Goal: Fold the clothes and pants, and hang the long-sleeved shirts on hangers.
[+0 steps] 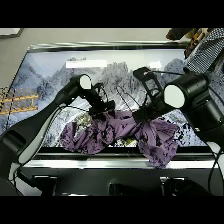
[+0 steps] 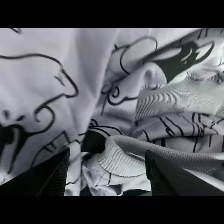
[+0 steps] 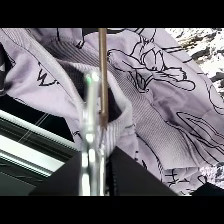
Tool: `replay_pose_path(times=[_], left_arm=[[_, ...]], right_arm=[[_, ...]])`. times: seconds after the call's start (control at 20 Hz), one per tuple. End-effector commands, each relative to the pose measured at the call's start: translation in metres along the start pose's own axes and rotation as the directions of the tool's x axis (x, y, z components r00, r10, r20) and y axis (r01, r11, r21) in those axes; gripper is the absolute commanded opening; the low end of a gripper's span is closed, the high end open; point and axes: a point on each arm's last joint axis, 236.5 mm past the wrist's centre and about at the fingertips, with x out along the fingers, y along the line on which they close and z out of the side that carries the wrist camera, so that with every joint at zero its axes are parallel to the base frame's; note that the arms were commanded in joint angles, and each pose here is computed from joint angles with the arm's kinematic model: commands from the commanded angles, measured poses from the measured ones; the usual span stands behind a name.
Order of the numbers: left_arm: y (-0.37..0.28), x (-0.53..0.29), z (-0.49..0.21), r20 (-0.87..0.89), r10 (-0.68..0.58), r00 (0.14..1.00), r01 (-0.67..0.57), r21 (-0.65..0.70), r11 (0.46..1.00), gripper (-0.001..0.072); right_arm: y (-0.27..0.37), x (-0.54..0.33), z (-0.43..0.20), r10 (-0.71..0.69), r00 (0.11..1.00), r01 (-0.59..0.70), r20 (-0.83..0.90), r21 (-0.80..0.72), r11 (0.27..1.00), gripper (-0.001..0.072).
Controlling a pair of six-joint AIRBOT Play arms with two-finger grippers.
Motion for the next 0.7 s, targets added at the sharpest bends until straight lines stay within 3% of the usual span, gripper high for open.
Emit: replay_pose_path(times=[0.0, 0.2, 0.25, 0.3, 0.4, 0.5, 0.55, 0.65], left_arm=[[-0.001, 0.01, -0.006, -0.047, 0.001, 0.999, -0.001, 0.0, 1.0, 0.0501], [0.0, 0.012, -0.006, -0.051, 0.003, 0.999, -0.003, -0.003, 1.0, 0.05], [-0.001, 0.012, -0.006, -0.053, 0.0, 0.999, 0.0, 0.006, 1.0, 0.0402], [-0.003, 0.012, -0.007, -0.055, -0.008, 0.998, 0.009, 0.025, 1.0, 0.0246], [-0.012, 0.009, -0.011, -0.069, -0.042, 0.997, 0.046, 0.067, 0.997, 0.0097], [-0.016, 0.004, -0.013, -0.065, -0.055, 0.996, 0.06, 0.082, 0.995, 0.0082], [-0.017, 0.0, -0.013, -0.056, -0.057, 0.997, 0.062, 0.09, 0.994, 0.0028], [-0.017, -0.013, -0.006, 0.0, -0.034, 0.999, 0.034, 0.118, 0.992, 0.0028]], right_arm=[[0.0, 0.0, 0.001, -0.001, 1.0, 0.001, 0.004, -0.003, 1.0, 0.0048], [0.0, 0.0, 0.001, -0.001, 1.0, 0.001, 0.003, -0.004, 1.0, 0.0048], [0.0, 0.0, 0.001, -0.001, 1.0, 0.001, 0.003, -0.004, 1.0, 0.0048], [0.0, 0.0, 0.001, -0.001, 1.0, 0.001, 0.003, -0.004, 1.0, 0.0048], [0.0, 0.0, 0.0, -0.001, 1.0, 0.001, -0.001, -0.004, 1.0, 0.0048], [0.0, 0.0, 0.0, -0.002, 1.0, 0.002, -0.001, -0.005, 1.0, 0.0048], [0.0, 0.0, 0.0, -0.002, 1.0, 0.002, -0.002, -0.008, 1.0, 0.0048], [-0.002, 0.0, -0.001, -0.009, 1.0, 0.009, -0.004, -0.012, 1.0, 0.0048]])
